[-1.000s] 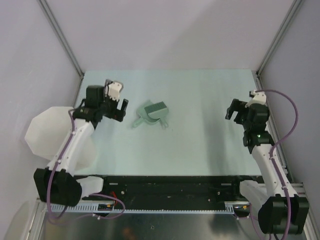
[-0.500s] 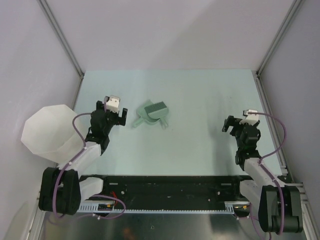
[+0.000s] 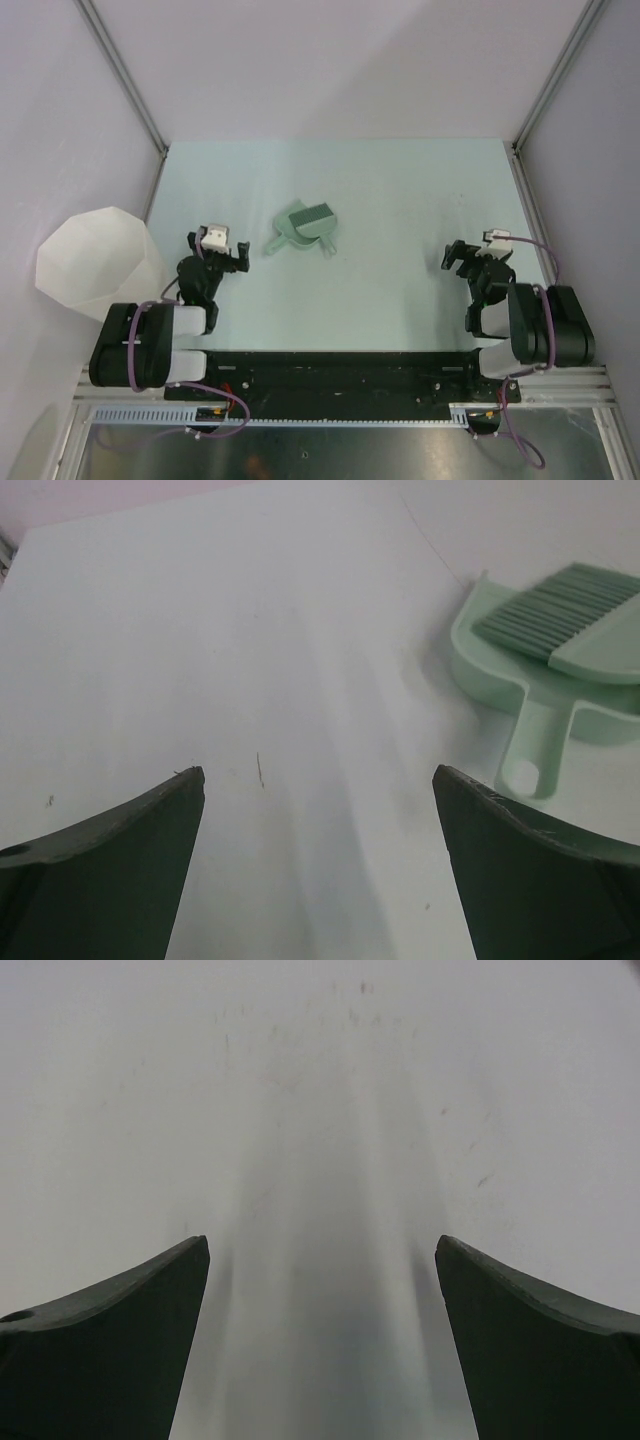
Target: Sweep away the paper scraps from the table
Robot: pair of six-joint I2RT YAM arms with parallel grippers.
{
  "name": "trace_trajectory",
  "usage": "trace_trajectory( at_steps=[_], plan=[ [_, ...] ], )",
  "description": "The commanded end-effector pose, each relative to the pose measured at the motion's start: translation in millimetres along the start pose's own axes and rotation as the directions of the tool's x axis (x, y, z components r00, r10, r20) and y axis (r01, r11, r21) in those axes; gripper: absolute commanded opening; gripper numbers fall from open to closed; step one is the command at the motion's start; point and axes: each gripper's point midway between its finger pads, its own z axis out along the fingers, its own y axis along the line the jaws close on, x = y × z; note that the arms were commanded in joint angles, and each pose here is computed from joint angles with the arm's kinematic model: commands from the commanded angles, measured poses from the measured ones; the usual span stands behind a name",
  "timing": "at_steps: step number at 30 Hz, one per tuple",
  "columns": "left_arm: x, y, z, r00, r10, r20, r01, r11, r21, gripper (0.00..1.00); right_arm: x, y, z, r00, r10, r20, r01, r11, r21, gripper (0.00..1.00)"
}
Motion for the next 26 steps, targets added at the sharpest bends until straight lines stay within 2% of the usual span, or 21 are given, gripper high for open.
trace_trajectory(
  at_steps=[1,2,3,5,6,8,11,26],
  plan=[
    [-34.3,-0.2,-6.3,0.984,-0.014,0.177,0.015,1.000,-0.002,1.00,-24.9,10.3,10.3,0.995,-0.004,0.096,0.011,0.997,-0.070,1.00],
    [-36.0,0.3,-4.2,0.984,-0.015,0.179,0.016,1.000,-0.002,1.00,-21.6,7.7,10.9,0.997,-0.002,0.079,0.007,0.999,-0.053,1.00],
    [-36.3,0.2,-2.8,0.984,-0.020,0.178,0.020,1.000,0.000,1.00,-33.7,11.0,12.1,0.991,-0.003,0.136,0.013,0.998,-0.069,1.00],
    [-34.4,0.2,-2.8,0.985,-0.020,0.170,0.020,1.000,-0.001,1.00,-36.9,16.6,15.8,0.992,-0.011,0.129,0.025,0.995,-0.100,1.00],
    [-34.3,-0.4,-3.2,0.985,-0.021,0.171,0.021,1.000,0.002,1.00,-21.6,15.2,16.5,0.998,-0.017,0.058,0.022,0.996,-0.090,1.00],
    [-35.6,-0.2,-2.6,0.985,-0.021,0.174,0.021,1.000,0.002,1.00,-27.3,18.3,20.2,0.996,-0.023,0.085,0.032,0.994,-0.102,1.00],
    [-35.9,0.2,-2.4,0.985,-0.019,0.174,0.020,1.000,0.000,1.00,-22.2,17.3,20.6,0.998,-0.031,0.055,0.037,0.995,-0.093,1.00],
    [-36.0,0.2,-1.3,0.985,-0.020,0.172,0.020,1.000,0.002,1.00,-22.9,23.6,22.8,0.996,-0.058,0.061,0.064,0.992,-0.106,1.00]
  ],
)
